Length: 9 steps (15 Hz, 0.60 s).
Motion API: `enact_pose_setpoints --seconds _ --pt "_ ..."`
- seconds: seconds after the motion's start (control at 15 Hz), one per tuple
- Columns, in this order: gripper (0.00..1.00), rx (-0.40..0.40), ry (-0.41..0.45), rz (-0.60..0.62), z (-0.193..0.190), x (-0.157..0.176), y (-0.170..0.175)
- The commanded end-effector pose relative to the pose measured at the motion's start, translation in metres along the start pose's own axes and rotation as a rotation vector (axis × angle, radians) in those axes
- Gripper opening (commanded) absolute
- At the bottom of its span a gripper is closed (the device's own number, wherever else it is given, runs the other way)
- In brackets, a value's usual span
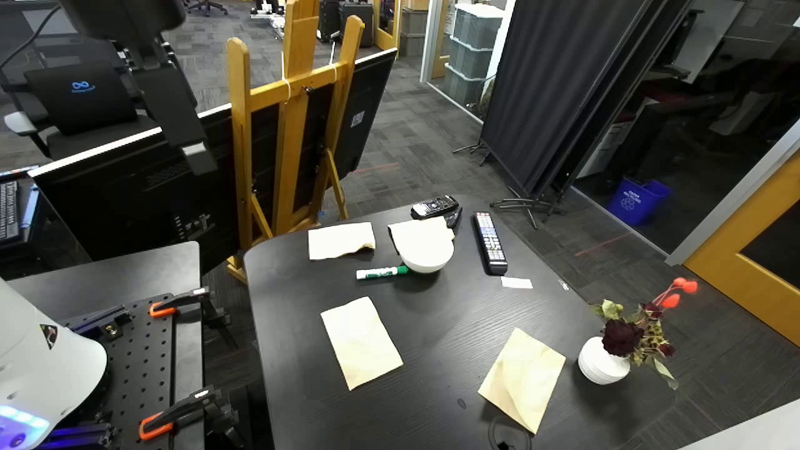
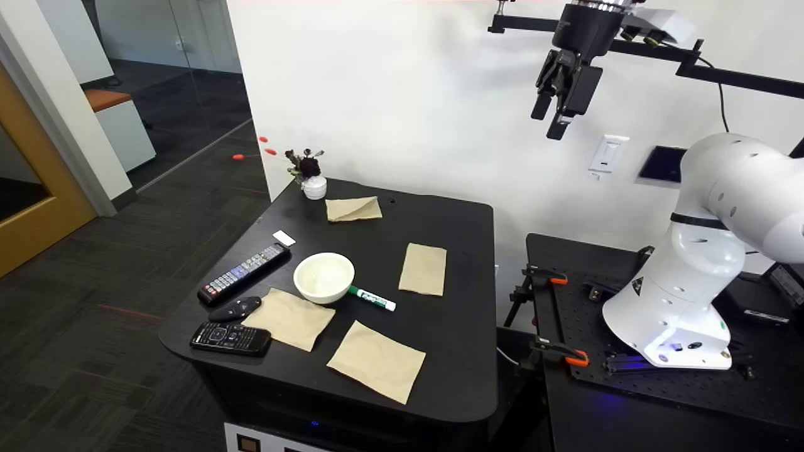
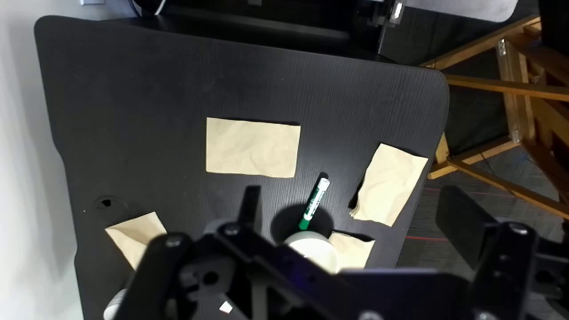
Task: Put the marker in the bowl
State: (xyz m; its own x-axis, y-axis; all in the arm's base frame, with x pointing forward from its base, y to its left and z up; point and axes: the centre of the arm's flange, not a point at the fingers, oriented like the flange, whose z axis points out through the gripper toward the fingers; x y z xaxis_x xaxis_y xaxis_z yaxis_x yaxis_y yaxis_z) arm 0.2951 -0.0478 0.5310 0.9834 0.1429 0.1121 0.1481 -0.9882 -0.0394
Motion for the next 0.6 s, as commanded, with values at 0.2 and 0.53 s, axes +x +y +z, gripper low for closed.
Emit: enact_pose_setpoints --seconds 0.2,0.53 --pt "1.00 -0.013 -0.025 -0.008 0.025 0.006 -0.013" --pt "1.00 -0.051 -0.039 -0.024 0.074 0.014 -0.037"
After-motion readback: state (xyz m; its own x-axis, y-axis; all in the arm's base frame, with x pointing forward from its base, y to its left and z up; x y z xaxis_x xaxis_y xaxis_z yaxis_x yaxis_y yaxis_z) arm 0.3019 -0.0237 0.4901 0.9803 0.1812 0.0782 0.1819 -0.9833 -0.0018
